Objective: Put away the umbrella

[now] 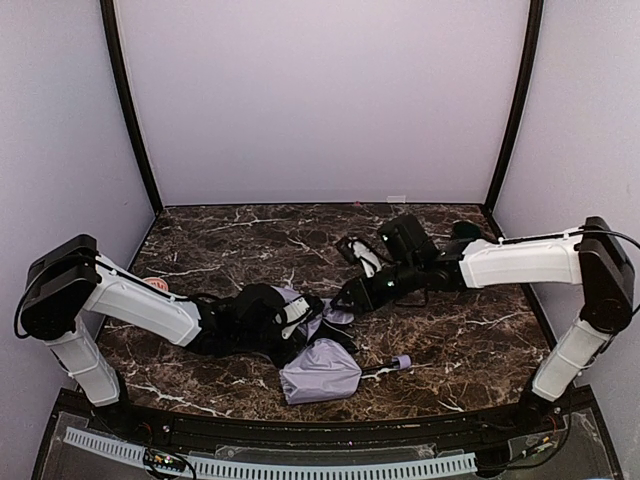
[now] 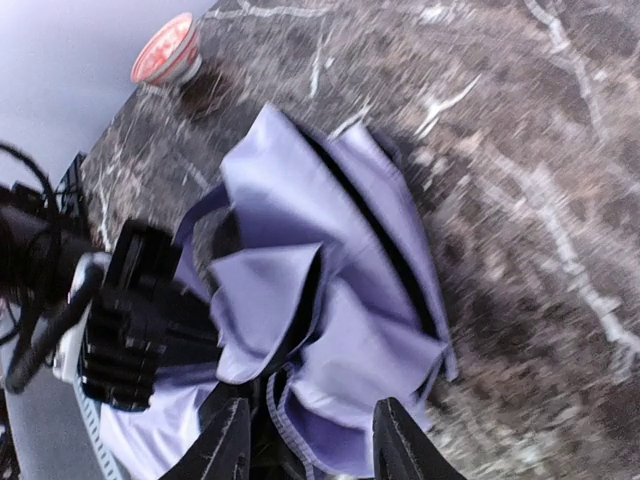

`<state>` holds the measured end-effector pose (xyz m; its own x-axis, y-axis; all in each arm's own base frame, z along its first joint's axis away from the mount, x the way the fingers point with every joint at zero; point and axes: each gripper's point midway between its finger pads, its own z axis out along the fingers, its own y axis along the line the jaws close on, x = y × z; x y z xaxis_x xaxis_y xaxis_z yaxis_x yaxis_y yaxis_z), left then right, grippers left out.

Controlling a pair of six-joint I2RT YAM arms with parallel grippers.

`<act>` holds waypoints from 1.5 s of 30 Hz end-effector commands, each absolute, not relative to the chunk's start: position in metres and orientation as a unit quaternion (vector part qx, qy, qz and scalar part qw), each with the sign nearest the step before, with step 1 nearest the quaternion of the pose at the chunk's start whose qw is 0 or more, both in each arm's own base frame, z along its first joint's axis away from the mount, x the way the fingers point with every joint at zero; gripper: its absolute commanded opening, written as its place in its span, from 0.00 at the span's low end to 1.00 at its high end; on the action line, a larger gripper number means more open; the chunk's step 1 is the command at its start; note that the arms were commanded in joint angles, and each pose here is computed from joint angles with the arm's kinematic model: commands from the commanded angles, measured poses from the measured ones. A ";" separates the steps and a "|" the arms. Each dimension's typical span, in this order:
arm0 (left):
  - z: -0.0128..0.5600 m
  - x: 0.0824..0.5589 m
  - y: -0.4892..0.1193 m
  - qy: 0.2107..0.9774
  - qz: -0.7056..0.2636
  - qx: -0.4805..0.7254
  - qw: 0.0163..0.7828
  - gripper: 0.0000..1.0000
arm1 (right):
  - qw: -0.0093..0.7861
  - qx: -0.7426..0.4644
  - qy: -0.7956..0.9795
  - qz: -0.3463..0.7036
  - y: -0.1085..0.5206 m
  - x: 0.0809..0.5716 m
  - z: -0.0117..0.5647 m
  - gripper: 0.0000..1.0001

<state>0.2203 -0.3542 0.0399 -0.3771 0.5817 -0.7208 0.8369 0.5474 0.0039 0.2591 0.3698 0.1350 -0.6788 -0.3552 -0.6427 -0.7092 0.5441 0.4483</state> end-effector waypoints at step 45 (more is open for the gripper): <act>0.153 0.177 -0.356 0.686 -0.172 0.575 0.411 0.74 | 0.107 -0.202 0.871 0.435 0.374 0.210 0.038 0.00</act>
<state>0.2328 -0.3280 0.1578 -0.1316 0.5874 -0.7985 0.8048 0.5336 0.2599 0.2050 0.3774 0.0506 -0.8696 -0.3010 -0.3914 -0.4936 0.5115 0.7033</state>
